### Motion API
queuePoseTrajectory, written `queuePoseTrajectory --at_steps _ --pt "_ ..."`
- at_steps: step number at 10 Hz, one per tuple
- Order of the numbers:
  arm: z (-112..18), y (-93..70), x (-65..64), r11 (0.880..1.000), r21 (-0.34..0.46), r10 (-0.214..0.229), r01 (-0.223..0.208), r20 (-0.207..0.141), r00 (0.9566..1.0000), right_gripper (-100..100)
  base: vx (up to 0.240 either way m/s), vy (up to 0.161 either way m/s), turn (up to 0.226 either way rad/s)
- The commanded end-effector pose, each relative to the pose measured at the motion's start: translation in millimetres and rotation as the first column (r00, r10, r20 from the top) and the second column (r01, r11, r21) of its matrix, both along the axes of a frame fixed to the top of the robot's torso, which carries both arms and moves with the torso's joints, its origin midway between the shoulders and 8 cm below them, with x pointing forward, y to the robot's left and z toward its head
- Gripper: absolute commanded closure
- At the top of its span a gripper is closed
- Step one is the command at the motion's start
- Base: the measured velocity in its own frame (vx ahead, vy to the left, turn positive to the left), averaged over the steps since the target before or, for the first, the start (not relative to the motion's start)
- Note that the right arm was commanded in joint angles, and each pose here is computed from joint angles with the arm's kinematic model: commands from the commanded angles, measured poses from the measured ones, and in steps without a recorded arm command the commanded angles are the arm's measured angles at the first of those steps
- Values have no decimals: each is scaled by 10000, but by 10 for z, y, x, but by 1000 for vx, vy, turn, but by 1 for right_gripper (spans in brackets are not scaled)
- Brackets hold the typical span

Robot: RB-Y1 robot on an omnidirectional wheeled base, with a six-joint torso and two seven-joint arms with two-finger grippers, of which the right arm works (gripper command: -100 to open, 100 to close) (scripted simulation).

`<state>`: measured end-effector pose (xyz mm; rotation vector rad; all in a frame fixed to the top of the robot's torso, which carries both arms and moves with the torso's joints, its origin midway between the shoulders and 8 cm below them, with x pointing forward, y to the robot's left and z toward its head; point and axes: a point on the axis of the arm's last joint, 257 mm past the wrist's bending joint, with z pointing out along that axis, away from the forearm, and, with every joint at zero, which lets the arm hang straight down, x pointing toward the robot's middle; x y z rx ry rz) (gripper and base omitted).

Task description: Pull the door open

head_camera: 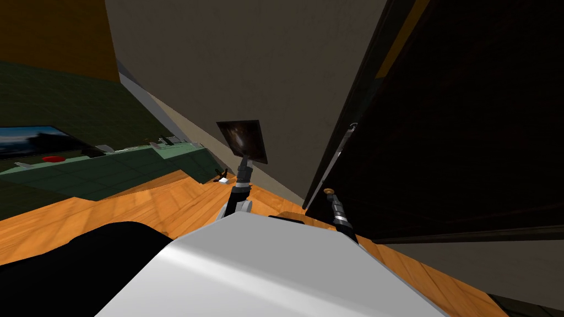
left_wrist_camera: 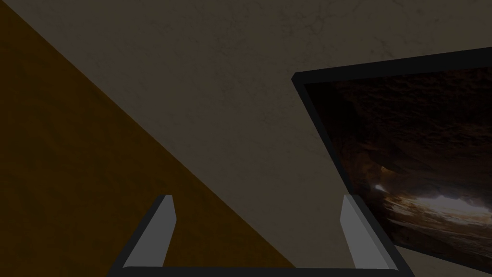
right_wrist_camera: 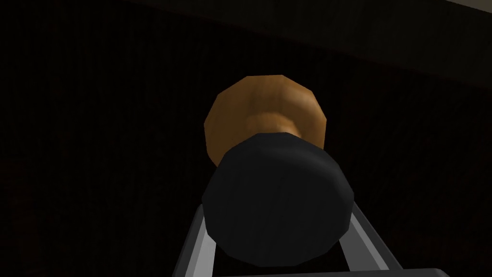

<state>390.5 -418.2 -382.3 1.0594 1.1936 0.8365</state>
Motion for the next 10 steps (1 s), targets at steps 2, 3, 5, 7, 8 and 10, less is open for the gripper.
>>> queuePoseTrajectory --at_steps 2,3,5,7,8,10 --pt "-16 171 30 9954 941 177 -195 204 9996 100 -40 -28 49" --pt "-14 173 34 9909 1331 148 -185 287 9995 100 -35 -17 49" --pt "-13 175 38 9820 1880 117 -190 402 9991 100 -31 -11 32" --pt "-12 178 41 9708 2390 79 -199 510 9987 100 -25 -11 26" --pt "-12 178 41 9708 2390 79 -199 510 9987 100 -32 -10 26" --pt "-12 180 45 9579 2863 37 -211 610 9981 100 -33 -13 41"
